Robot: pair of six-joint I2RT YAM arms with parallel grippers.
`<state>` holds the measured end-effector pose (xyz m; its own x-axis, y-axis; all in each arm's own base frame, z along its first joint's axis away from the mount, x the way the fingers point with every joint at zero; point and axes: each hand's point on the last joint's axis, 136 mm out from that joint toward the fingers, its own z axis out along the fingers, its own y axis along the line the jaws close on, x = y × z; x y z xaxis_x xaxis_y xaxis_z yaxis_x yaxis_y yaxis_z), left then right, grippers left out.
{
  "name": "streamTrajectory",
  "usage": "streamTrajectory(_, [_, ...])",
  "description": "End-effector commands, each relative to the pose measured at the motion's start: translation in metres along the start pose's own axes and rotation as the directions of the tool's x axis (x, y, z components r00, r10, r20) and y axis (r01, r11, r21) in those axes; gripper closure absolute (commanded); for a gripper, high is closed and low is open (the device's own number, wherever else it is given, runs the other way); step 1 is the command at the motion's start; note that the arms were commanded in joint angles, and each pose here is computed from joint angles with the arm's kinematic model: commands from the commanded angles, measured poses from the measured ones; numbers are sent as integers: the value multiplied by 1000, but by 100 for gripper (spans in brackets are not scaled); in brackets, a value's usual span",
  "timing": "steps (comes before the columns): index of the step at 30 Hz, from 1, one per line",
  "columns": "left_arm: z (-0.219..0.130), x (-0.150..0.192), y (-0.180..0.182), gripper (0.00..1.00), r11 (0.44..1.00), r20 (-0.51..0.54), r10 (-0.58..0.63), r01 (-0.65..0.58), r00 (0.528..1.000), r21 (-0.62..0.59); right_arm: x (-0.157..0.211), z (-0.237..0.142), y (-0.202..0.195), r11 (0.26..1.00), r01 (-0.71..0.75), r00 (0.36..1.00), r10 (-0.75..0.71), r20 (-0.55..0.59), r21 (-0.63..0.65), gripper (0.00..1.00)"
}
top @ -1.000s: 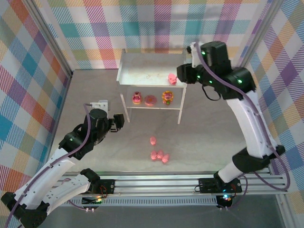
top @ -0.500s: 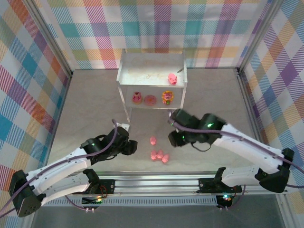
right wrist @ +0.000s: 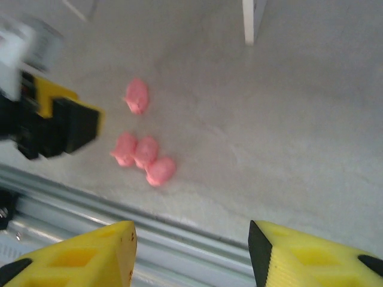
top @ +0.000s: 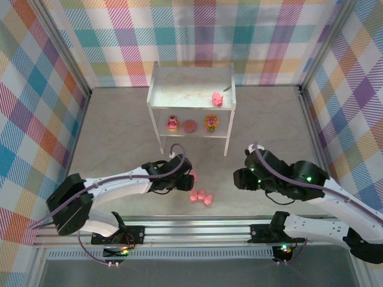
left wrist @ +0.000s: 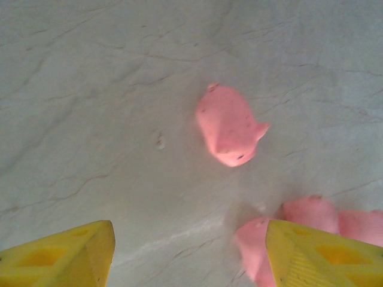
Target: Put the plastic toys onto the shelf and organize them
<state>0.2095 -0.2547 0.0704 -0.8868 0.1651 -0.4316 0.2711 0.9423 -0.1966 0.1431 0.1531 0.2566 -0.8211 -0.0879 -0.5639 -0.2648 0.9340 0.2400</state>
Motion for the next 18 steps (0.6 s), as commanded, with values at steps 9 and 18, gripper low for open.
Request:
streamTrajectory(9, [37,-8,-27,37,1000,-71,-8,7,997,-23,-72,-43,8,991,134,960,-135,244,17,45])
streamTrajectory(18, [53,-14,-27,44,996,-89,22,-29,996,-85,-77,-49,6,988,151,950,-150,274,16,44])
